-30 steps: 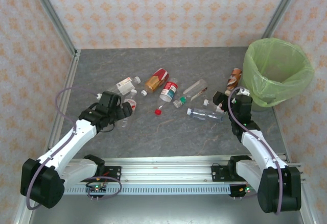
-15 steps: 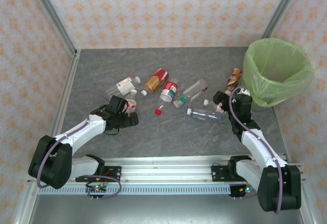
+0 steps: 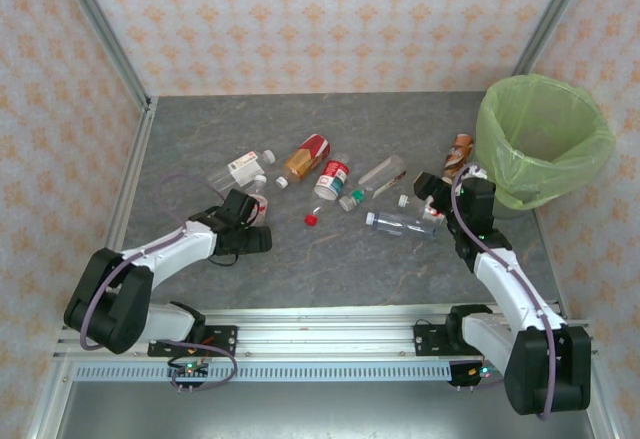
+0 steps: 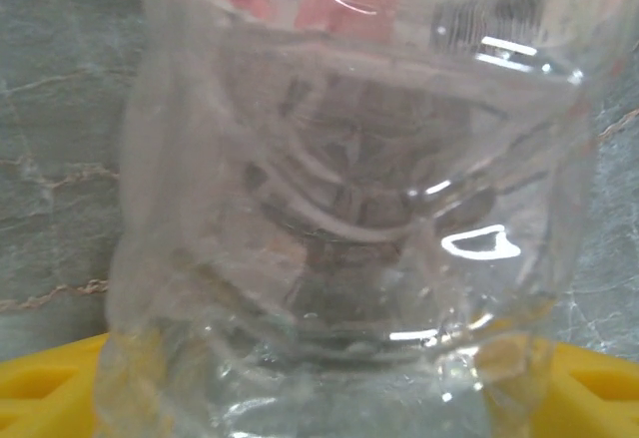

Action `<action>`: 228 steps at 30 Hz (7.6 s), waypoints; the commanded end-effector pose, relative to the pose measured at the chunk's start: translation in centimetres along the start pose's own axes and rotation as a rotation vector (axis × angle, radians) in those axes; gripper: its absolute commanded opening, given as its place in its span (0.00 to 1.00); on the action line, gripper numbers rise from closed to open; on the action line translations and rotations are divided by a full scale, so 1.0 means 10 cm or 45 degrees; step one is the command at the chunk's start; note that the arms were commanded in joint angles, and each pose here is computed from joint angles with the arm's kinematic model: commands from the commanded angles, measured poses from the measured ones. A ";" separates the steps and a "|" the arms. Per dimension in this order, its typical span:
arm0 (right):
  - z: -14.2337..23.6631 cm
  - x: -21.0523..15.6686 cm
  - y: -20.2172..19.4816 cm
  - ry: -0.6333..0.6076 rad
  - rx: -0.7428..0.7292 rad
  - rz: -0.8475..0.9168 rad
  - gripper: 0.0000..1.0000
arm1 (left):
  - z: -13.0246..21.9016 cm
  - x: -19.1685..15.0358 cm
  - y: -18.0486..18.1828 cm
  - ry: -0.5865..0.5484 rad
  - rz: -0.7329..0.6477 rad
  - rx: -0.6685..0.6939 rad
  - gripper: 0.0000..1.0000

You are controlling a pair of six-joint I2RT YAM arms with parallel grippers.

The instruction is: Put the plastic bottles in the bin

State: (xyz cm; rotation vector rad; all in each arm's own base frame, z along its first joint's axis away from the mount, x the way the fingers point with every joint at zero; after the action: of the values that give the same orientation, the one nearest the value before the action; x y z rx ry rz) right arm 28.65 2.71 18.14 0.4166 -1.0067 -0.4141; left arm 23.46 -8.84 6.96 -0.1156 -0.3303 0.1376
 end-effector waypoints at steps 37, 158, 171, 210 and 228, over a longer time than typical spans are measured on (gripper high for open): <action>-0.11 0.18 1.47 0.463 0.466 -0.095 0.99 | 0.88 0.37 -1.15 -0.436 -0.471 -0.450 0.53; 0.43 2.24 -0.52 -0.512 -0.988 0.451 0.06 | 0.84 0.37 -0.05 -0.891 0.338 0.218 1.00; -0.12 1.94 -0.91 -0.075 -0.951 0.404 0.27 | 0.77 0.38 -0.07 -0.869 0.335 0.232 1.00; 0.80 2.27 -0.11 -0.407 -0.605 0.234 0.99 | 0.70 0.42 -0.12 -0.796 0.380 0.175 1.00; 0.49 0.93 1.24 0.119 0.214 0.850 0.99 | 1.63 1.08 -0.35 -0.678 0.101 -0.143 1.00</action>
State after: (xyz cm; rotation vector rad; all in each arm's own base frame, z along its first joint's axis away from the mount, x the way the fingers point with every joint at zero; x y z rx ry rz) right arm 31.51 6.06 36.97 0.2455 -1.1412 0.1299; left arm 28.99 -8.63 25.70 -0.2121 -0.9553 0.3825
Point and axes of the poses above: each hand's point on the last joint's axis, 136 mm out from that joint toward the fingers, its own z axis back along the fingers, its own y axis along the line the jaws close on, x = y × z, the point moved 5 cm from there along z, back along the fingers, and after that the axes turned 1 degree about -z, right-handed, at the moved point
